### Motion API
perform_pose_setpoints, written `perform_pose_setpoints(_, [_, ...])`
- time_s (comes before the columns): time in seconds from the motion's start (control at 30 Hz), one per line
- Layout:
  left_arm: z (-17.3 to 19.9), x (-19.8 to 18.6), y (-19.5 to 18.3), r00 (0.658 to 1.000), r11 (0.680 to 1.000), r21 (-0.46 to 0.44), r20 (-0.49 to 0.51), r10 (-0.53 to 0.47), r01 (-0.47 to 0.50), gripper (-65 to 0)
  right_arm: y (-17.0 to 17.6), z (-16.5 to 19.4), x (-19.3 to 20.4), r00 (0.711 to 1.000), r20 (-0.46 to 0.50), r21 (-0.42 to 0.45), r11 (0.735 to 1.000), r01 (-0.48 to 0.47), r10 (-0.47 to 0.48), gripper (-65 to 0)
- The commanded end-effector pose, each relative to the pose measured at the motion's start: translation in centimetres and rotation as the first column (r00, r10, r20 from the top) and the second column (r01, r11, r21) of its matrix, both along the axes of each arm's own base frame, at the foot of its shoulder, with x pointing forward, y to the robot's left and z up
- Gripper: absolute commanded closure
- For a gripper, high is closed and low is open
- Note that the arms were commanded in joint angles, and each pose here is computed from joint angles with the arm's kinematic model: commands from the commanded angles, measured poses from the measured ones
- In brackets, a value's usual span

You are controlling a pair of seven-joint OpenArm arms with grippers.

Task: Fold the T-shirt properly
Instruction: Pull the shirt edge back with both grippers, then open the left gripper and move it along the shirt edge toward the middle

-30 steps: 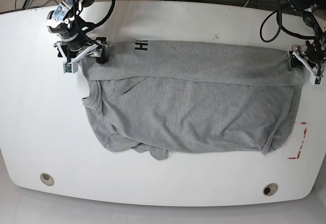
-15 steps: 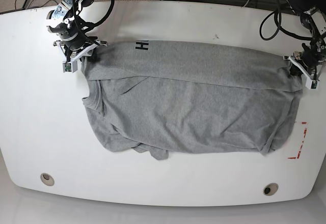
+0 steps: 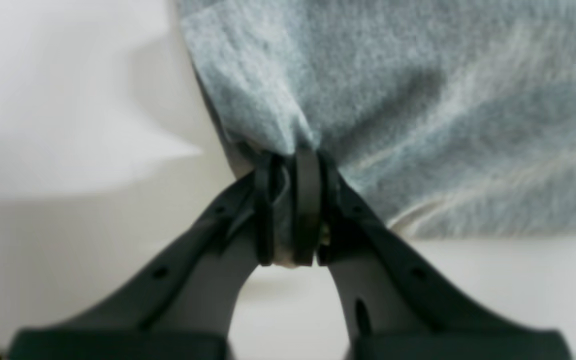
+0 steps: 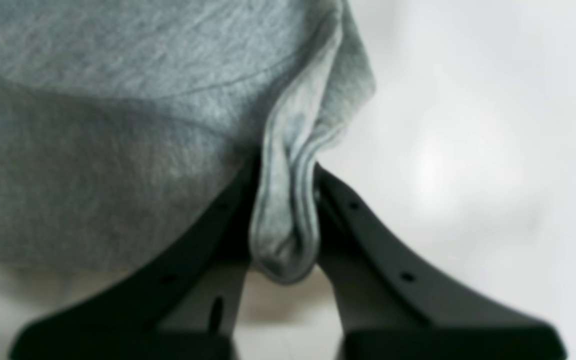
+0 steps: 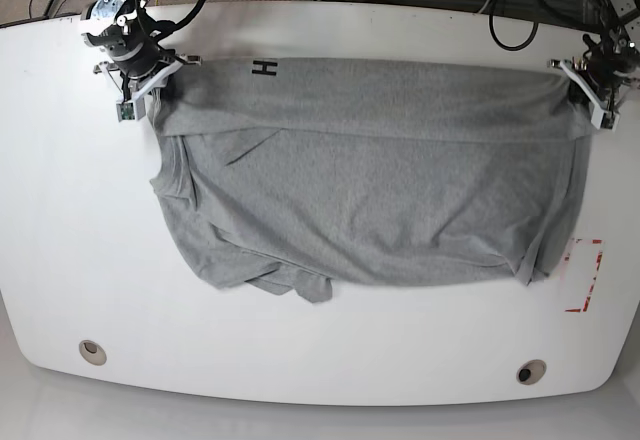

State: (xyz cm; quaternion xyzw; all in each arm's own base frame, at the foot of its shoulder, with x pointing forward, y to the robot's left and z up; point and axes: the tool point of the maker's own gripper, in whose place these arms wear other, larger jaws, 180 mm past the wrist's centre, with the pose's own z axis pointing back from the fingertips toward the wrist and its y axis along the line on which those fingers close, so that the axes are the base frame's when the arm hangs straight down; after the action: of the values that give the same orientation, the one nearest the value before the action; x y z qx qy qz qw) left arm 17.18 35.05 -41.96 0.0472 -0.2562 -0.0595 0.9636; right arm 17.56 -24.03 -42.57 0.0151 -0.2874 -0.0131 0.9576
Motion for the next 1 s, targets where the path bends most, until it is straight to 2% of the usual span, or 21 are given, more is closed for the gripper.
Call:
perform_pose_setpoints(0.0, [-0.5,-3.3,1.0,0.992,0.997,0.073,-0.124,0.013,-0.003,-2.8,-1.7,0.3,-1.9,0.998,-0.059,-0.074,0.997,-0.005,0.001,-4.0])
perform_pose_setpoints(0.23, [0.9,-5.8,1.1,0.988,0.991,0.128,-0.152,-0.011,0.031,-2.8,-2.0,0.4,-4.7,0.994,-0.11,-0.106,0.994,-0.022,0.011,-4.0])
perform_pose_setpoints(0.53, [0.8,-8.0,0.4,0.982,0.991,0.126,-0.187,-0.014,0.038,-2.9,-2.1,0.5,-6.4,0.99,-0.141,-0.122,0.992,-0.032,0.014,-4.0])
perform_pose_setpoints(0.73, [0.7,-8.1,0.3,0.982,0.992,0.124,-0.189,-0.015,0.039,-3.1,-2.2,0.4,-6.7,0.988,-0.151,-0.124,0.992,-0.039,0.02,-4.4])
perform_pose_setpoints(0.8, [0.7,-8.1,0.3,0.982,0.991,0.124,-0.189,-0.017,0.041,-3.2,-2.1,0.4,-6.6,0.988,-0.151,-0.123,0.992,-0.041,0.022,-7.5])
perform_pose_setpoints(0.87, [0.7,-8.0,0.3,0.982,0.991,0.124,-0.187,-0.017,0.041,-4.9,-2.2,0.5,-6.5,0.989,-0.148,-0.124,0.992,-0.039,0.02,-15.9])
perform_pose_setpoints(0.97, [0.9,-7.3,0.3,0.985,0.991,0.125,-0.169,-0.017,0.039,-12.1,-2.3,0.7,-6.3,0.99,-0.137,-0.124,0.992,-0.036,0.019,-30.9])
